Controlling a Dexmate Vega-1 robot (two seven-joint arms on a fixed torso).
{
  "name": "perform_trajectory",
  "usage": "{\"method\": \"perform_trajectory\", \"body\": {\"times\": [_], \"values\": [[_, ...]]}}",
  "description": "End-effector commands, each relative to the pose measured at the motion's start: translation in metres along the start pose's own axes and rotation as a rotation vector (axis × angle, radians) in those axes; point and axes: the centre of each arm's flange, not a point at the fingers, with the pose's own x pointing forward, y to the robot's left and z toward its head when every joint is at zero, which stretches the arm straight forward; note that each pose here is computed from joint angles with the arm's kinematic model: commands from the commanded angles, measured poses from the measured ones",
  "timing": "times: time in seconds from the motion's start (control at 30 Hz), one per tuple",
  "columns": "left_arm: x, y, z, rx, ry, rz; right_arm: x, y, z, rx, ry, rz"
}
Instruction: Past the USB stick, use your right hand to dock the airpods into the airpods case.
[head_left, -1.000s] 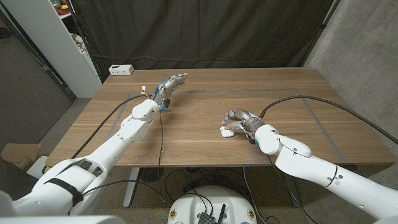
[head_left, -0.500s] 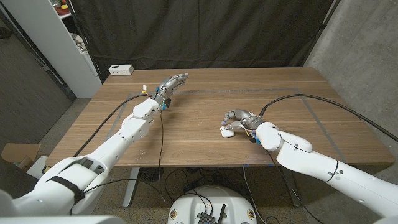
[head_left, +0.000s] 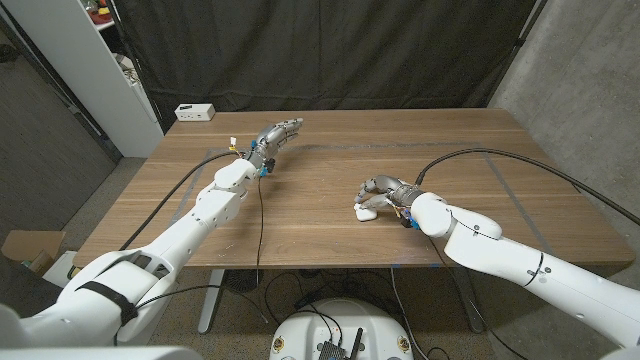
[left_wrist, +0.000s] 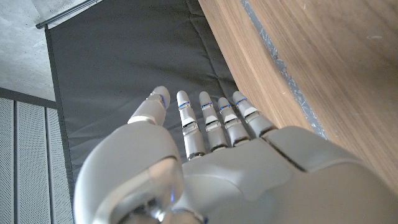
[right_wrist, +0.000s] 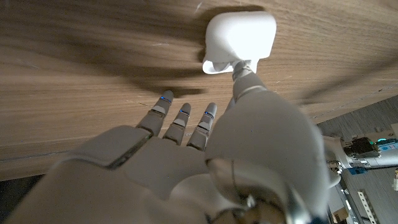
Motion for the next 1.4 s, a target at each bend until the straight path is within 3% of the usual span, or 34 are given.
{"method": "perform_trajectory", "body": {"times": [0.03,1.4], "values": [[0.0019,0.0024,-0.0012,-0.006,0.005,-0.009,0.0055,-0.0025,0.0035,0.000,0.005,0.018],[0.0059,0.0065,-0.0016,-0.004,0.018,-0.022,0.0022,-0.0006,0.0049,0.047,0.003,-0.028]]}}
